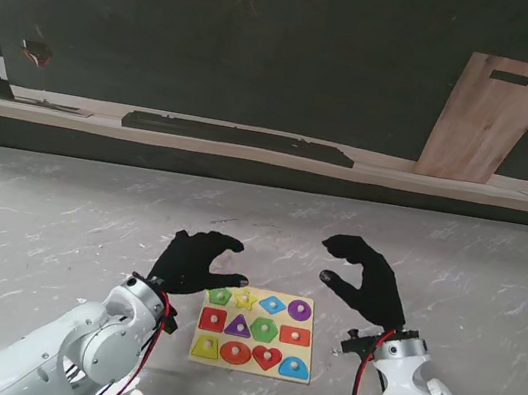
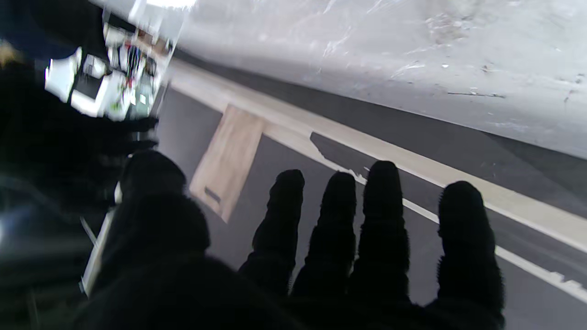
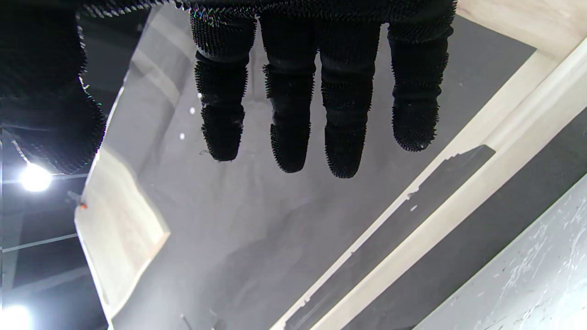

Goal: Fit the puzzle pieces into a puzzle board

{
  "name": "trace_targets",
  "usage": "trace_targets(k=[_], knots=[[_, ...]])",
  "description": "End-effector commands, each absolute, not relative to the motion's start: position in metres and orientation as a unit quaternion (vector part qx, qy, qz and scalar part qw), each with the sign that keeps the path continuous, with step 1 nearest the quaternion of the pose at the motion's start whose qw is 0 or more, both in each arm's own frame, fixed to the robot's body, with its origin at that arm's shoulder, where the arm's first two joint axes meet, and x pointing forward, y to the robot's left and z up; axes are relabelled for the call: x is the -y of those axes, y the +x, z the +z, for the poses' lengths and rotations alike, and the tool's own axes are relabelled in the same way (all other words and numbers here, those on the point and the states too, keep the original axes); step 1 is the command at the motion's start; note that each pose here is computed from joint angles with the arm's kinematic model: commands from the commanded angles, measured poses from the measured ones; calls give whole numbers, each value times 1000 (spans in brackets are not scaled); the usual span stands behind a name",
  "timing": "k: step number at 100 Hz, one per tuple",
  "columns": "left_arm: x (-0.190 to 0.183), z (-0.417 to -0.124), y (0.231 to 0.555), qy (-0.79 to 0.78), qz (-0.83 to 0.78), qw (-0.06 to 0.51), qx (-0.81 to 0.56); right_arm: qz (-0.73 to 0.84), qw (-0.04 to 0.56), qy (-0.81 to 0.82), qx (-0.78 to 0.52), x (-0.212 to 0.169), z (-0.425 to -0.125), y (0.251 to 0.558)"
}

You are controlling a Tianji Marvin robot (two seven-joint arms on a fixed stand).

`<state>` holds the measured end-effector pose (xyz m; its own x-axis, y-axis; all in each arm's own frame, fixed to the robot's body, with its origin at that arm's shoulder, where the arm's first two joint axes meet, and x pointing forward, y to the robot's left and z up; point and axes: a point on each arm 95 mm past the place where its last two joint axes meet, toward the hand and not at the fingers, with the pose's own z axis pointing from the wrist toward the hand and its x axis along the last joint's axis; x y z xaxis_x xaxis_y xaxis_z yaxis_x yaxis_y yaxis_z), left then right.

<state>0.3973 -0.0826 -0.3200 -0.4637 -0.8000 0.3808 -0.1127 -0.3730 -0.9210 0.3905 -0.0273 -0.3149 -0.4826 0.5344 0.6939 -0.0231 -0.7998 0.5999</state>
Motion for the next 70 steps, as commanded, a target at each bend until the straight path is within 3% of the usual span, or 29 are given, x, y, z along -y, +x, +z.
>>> trace_targets(k=[1,37,70], knots=[[83,-317,393,-463,-710,228,-479,821,171,473,-270,23,-316,387],[37,-298,369,-473,-776,128,-397,816,185,458,-301,22,-314,382],[-4,-286,346,-449,-810,152,-346,823,183,443,-304,23,-313,377]])
